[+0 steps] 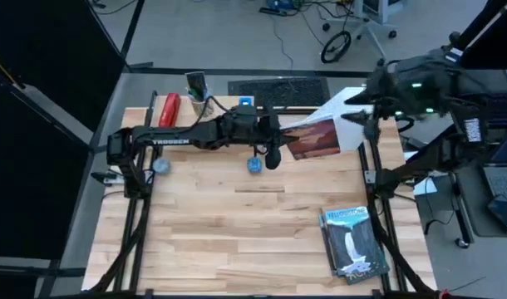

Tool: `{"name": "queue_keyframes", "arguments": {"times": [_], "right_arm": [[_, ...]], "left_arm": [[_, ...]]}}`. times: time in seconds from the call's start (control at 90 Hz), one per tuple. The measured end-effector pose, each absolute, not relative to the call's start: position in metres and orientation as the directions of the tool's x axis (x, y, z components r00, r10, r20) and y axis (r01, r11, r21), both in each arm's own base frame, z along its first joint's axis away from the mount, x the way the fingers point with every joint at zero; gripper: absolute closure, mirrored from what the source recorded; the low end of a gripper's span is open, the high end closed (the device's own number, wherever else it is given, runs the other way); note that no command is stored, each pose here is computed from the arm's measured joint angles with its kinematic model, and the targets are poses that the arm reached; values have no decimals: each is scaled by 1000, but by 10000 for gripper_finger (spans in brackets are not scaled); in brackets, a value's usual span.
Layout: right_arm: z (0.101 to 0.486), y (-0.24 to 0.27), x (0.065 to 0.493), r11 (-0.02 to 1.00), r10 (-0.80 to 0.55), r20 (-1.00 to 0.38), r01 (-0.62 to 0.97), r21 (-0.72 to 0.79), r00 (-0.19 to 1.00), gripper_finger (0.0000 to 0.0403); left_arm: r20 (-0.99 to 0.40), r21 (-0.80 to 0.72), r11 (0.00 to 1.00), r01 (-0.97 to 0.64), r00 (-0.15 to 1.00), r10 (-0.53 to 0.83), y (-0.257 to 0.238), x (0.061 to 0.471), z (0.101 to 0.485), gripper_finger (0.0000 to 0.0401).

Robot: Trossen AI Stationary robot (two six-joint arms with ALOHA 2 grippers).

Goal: Stock shelves
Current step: Remove the purple/brown book from the white book shelf

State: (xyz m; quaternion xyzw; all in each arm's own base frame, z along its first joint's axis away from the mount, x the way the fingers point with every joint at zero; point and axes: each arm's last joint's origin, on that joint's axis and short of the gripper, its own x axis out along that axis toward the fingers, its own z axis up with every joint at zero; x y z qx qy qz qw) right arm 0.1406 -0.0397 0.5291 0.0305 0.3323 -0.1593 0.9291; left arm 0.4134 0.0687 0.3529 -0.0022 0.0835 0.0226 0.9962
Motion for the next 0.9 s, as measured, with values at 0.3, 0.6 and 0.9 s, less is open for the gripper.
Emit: {"name": "queue_keyframes", "arguments": {"times": [0.3,0.6,0.9], "right_arm": [[498,-54,207,979,-201,-759,163,-125,620,203],[475,-57,249,996,-28,-821,82,23,571,204],[460,-60,267,989,-12,-855,129,65,519,219]], "left_arm": [[-265,27,1000,-1,964,9,63,412,343,401],[-304,50,999,-11,952,26,64,411,340,401],[-301,52,999,-12,953,27,64,411,340,395]]}}
